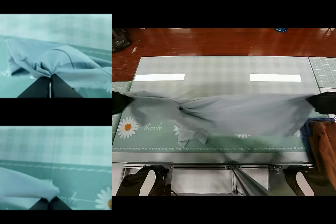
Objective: Fold the shirts.
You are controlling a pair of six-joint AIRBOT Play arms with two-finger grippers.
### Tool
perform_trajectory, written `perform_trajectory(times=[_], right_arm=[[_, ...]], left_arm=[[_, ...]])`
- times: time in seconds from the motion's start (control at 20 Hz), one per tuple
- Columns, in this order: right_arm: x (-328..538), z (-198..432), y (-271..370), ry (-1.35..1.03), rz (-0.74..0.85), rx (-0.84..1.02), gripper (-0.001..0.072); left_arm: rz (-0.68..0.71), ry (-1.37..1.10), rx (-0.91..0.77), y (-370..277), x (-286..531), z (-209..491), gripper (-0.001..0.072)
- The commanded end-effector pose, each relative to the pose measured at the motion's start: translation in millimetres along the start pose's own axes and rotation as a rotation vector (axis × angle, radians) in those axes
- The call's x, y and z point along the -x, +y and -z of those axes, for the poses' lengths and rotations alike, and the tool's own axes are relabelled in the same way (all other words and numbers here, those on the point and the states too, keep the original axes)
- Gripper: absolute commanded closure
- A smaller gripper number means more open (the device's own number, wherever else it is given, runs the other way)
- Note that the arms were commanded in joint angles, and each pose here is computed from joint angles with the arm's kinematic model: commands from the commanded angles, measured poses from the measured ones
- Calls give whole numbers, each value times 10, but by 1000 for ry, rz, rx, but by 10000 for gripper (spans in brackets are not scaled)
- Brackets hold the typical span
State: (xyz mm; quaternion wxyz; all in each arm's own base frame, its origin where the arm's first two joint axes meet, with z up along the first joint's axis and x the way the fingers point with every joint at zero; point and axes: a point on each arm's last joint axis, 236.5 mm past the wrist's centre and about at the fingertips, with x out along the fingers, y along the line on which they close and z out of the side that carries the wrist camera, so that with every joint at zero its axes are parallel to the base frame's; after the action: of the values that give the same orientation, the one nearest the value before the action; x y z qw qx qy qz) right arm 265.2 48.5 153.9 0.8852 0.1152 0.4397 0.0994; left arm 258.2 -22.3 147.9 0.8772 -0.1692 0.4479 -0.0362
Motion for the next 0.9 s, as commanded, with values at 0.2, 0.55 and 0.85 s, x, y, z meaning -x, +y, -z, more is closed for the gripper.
perform_trajectory(times=[0.2,0.55,0.85], right_arm=[[-1749,-326,-434,106,-92,-161,691],[-2759,-949,-564,132,-197,-313,691],[-2427,-1501,-690,61,-225,-345,299]], left_arm=[[97,11,329,289,-1823,-222,691],[110,110,310,217,-2834,-742,691],[126,240,265,400,-2452,-981,200]])
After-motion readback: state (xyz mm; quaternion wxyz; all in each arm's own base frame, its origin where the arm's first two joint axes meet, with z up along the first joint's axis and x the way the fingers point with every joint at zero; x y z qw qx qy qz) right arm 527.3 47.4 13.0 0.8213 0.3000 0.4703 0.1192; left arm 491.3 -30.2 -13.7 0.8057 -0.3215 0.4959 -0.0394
